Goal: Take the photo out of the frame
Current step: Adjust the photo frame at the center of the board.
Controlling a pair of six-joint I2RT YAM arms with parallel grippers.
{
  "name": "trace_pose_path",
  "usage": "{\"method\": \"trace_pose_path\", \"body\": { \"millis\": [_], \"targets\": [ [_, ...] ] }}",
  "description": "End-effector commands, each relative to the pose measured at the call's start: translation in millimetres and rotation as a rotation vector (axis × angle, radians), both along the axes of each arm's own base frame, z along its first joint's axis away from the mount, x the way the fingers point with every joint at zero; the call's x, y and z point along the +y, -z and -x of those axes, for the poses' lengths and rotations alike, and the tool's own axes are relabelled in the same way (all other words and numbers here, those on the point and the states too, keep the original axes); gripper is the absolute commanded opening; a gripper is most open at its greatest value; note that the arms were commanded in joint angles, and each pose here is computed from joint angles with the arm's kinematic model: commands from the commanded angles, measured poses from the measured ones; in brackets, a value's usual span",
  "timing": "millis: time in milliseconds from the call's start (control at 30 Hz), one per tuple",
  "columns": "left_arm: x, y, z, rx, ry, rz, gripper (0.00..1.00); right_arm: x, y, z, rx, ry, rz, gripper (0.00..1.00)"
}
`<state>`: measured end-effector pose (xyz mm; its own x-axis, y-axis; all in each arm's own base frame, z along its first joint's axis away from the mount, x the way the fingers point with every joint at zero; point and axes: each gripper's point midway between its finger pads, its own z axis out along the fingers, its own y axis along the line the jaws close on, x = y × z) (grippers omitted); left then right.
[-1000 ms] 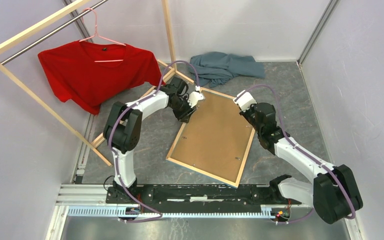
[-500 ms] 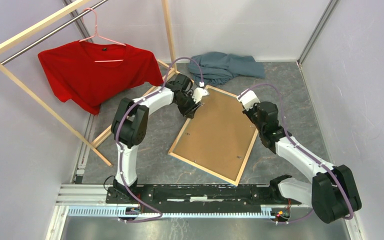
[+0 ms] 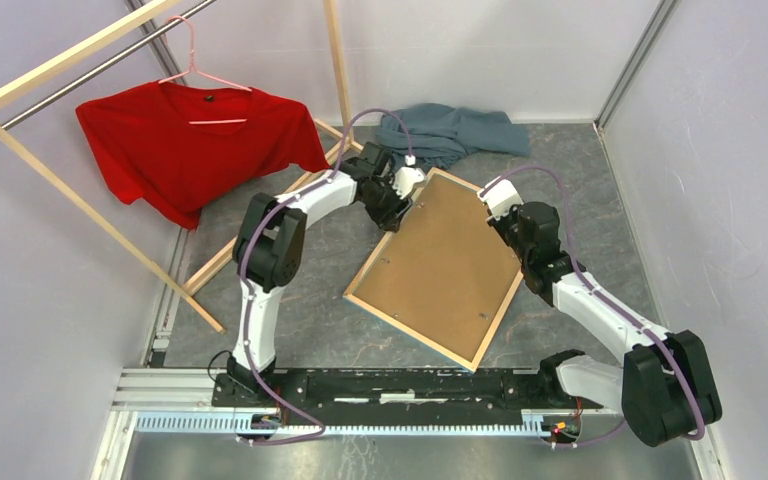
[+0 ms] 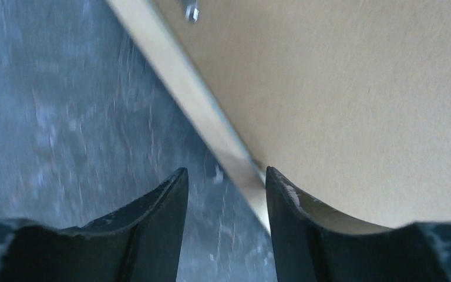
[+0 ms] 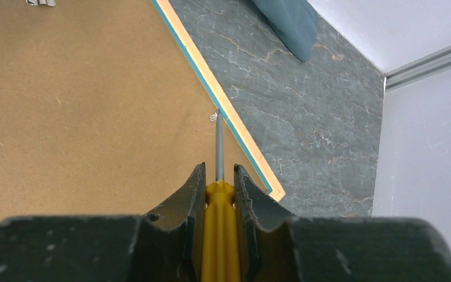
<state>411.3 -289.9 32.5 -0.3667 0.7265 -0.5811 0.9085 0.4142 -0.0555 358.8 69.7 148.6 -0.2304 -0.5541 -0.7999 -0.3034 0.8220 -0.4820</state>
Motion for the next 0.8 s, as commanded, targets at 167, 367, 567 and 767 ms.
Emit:
{"method": "trace_pose_path", "body": {
  "millis": [167, 367, 567, 767],
  "targets": [
    [58.4, -68.6, 66.9, 0.006, -0.172, 0.047, 0.63, 10.2, -29.8, -8.7, -0.066, -0.032, -0.059, 0.00],
    [90.5, -46.3, 128.5, 0.046, -0.162, -0.067, 0.63, 11.7, -33.4, -7.4, -0.073, -0.039, -0.070, 0.00],
    [104.3, -19.3, 158.6, 0.094, -0.157, -0.143, 0.62, 11.2, -38.3, -6.5, -0.086, -0.041, -0.074, 0.00],
    [103.9, -3.5, 162.2, 0.083, -0.159, -0.183, 0.55, 12.1, -39.4, -5.2, -0.088, -0.048, -0.077, 0.00]
  ]
}}
